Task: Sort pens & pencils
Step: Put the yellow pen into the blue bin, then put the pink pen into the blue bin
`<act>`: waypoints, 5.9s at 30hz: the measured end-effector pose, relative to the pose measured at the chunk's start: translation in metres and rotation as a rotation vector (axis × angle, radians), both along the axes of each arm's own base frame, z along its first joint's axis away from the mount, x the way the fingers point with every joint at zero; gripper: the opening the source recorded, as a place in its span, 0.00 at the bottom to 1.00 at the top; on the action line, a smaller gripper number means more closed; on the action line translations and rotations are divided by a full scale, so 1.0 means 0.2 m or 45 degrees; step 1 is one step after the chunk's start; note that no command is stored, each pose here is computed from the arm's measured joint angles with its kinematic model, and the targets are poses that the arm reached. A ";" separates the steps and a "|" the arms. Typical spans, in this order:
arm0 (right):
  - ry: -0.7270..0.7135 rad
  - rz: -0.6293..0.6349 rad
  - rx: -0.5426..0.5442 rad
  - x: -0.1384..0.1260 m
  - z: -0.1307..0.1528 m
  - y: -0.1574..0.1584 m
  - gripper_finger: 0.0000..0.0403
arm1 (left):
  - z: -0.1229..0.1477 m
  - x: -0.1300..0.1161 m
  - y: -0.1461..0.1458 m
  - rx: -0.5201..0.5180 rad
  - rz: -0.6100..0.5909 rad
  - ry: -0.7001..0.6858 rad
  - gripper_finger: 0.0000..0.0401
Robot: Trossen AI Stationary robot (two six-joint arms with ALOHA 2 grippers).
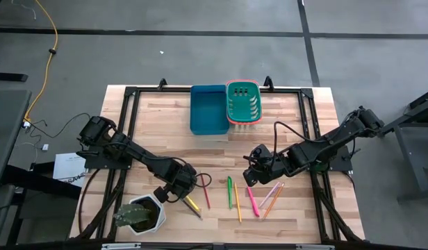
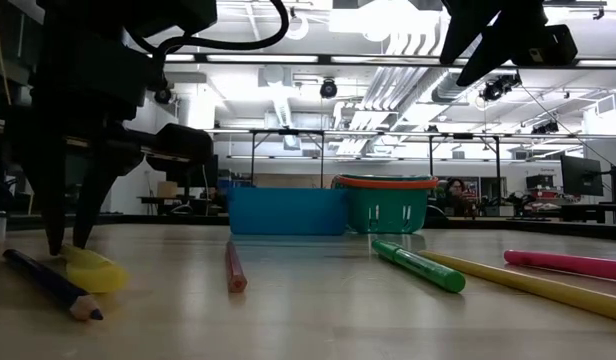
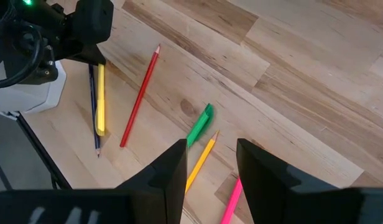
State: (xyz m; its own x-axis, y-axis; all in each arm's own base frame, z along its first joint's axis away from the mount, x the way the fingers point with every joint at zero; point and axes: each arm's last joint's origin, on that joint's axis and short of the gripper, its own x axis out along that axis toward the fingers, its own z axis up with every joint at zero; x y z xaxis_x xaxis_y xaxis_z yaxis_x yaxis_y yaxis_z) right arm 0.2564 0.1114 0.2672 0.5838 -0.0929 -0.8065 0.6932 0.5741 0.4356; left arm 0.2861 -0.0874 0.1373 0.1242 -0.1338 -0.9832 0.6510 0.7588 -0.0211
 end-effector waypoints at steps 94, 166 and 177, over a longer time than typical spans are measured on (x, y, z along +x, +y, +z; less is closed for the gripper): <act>-0.063 0.019 -0.040 0.03 0.01 -0.02 0.32 | 0.52 0.06 1.29 0.232 1.166 -0.325 0.06; -0.055 0.059 -0.070 0.03 0.01 -0.02 0.32 | 0.46 0.07 1.28 0.142 1.206 -0.243 0.14; -0.054 0.067 -0.075 0.03 0.01 -0.02 0.32 | 0.45 0.13 1.10 0.016 0.859 -0.191 0.13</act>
